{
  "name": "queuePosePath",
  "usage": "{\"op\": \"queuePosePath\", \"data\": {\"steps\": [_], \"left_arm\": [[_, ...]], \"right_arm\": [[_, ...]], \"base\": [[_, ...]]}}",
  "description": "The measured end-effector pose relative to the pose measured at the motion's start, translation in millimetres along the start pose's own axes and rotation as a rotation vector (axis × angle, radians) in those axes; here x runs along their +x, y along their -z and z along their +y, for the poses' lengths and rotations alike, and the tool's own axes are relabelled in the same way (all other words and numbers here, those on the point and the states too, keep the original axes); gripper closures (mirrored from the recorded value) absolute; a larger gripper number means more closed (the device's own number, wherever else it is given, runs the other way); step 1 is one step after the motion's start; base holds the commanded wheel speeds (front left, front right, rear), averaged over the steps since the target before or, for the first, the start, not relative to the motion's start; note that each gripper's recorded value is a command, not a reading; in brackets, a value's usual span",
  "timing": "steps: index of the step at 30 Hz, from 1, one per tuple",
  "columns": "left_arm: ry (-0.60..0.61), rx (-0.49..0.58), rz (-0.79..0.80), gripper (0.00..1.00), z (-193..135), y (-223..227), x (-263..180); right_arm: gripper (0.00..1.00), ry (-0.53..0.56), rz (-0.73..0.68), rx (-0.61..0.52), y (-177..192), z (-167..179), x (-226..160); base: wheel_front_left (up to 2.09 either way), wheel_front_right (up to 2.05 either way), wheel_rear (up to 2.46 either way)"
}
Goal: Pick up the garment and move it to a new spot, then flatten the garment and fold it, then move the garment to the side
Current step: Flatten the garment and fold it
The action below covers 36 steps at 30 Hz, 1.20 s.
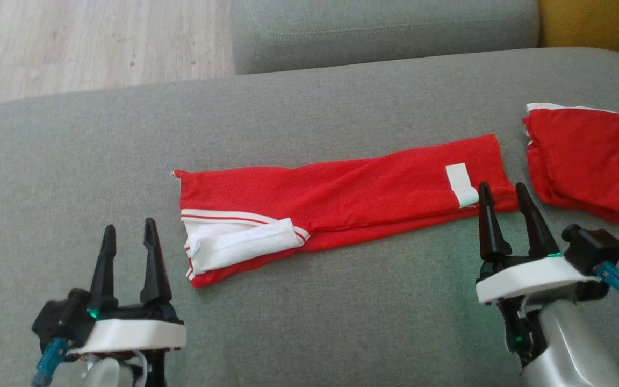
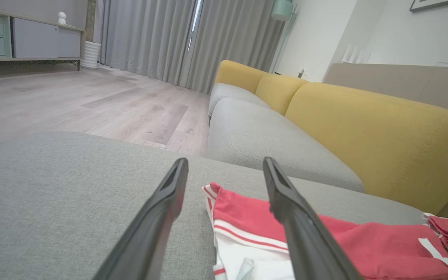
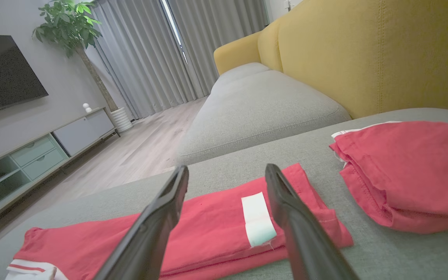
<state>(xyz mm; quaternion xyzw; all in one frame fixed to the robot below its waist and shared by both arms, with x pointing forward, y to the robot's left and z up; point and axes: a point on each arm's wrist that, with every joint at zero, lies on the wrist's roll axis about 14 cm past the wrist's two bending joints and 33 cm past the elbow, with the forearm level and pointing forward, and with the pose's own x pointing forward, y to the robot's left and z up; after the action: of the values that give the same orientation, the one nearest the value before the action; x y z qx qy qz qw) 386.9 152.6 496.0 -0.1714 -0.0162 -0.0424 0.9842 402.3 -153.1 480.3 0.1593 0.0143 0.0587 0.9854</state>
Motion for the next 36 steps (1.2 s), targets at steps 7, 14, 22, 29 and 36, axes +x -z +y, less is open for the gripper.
{"op": "queuePosePath", "data": {"steps": [7, 14, 22, 29, 36], "left_arm": [[0.007, 0.016, 0.024, 0.0, 2, 10, 6], [-0.007, 0.017, 0.057, 0.0, 11, 22, 16], [-0.025, 0.023, 0.068, 0.0, 21, 27, 28], [-0.025, 0.023, 0.083, 0.0, 22, 32, 27], [-0.003, 0.02, 0.072, 0.0, 13, 28, 29]], "right_arm": [[0.0, 0.057, 0.043, -0.044, 8, -22, 20], [0.0, 0.23, 0.159, -0.016, 32, -76, 41], [0.0, 0.287, 0.342, 0.004, 85, -88, 51], [0.0, 0.299, 0.379, 0.015, 96, -88, 54], [1.0, 0.28, 0.358, 0.005, 91, -82, 50]], "base": [[0.0, 0.0, 0.0], [0.0, 0.0, 0.0], [0.0, 0.0, 0.0], [0.0, 0.0, 0.0], [0.0, 0.0, 0.0]]}}
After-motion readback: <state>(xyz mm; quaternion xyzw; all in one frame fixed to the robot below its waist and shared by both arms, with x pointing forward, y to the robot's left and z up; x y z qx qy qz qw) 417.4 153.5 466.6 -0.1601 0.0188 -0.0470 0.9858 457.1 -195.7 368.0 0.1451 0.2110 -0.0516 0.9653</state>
